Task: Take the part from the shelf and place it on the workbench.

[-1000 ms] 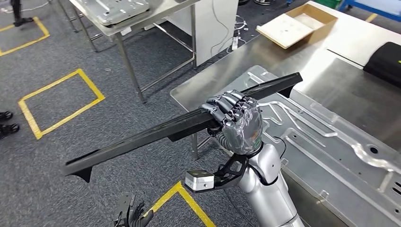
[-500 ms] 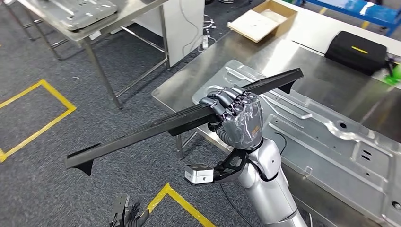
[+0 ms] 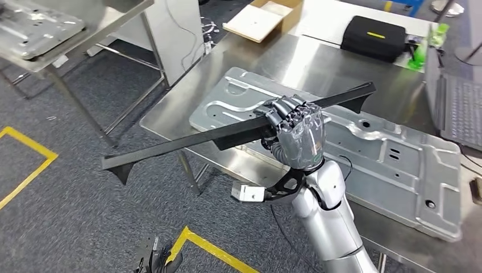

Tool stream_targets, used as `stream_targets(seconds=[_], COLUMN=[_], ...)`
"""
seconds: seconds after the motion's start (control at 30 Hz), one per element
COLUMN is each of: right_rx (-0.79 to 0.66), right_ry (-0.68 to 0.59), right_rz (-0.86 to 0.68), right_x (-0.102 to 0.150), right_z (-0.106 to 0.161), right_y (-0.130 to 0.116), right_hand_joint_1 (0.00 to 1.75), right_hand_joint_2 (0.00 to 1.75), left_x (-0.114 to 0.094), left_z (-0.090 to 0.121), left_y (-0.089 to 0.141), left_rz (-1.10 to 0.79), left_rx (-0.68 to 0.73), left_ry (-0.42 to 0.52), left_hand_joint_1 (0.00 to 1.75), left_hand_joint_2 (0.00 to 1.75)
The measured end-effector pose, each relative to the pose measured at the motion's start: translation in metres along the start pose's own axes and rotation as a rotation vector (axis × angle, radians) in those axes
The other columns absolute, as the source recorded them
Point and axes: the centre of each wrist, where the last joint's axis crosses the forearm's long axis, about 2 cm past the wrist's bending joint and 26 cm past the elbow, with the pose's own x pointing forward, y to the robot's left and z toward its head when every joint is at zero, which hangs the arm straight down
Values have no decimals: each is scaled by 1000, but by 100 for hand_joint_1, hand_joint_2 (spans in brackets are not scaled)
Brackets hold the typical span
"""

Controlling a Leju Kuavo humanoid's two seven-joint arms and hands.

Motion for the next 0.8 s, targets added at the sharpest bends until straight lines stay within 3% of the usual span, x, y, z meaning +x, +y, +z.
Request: stream_targets(seconds=[0.43, 0.8], right_rx=[109, 163], right_ry=[135, 207], right_rz=[159, 196], right_x=[-79, -104], right_z=[21, 30], right_y=[-6, -5], right_hand_joint_1=[175, 175], right_hand_joint_2=[175, 175], left_x=[-2, -1], left_z=[1, 1], left_y=[-5, -5], left_rz=[10, 1], left_rx=[-77, -84], left_ry=[21, 19], left_hand_joint_1=[0, 0], left_hand_joint_2=[175, 175])
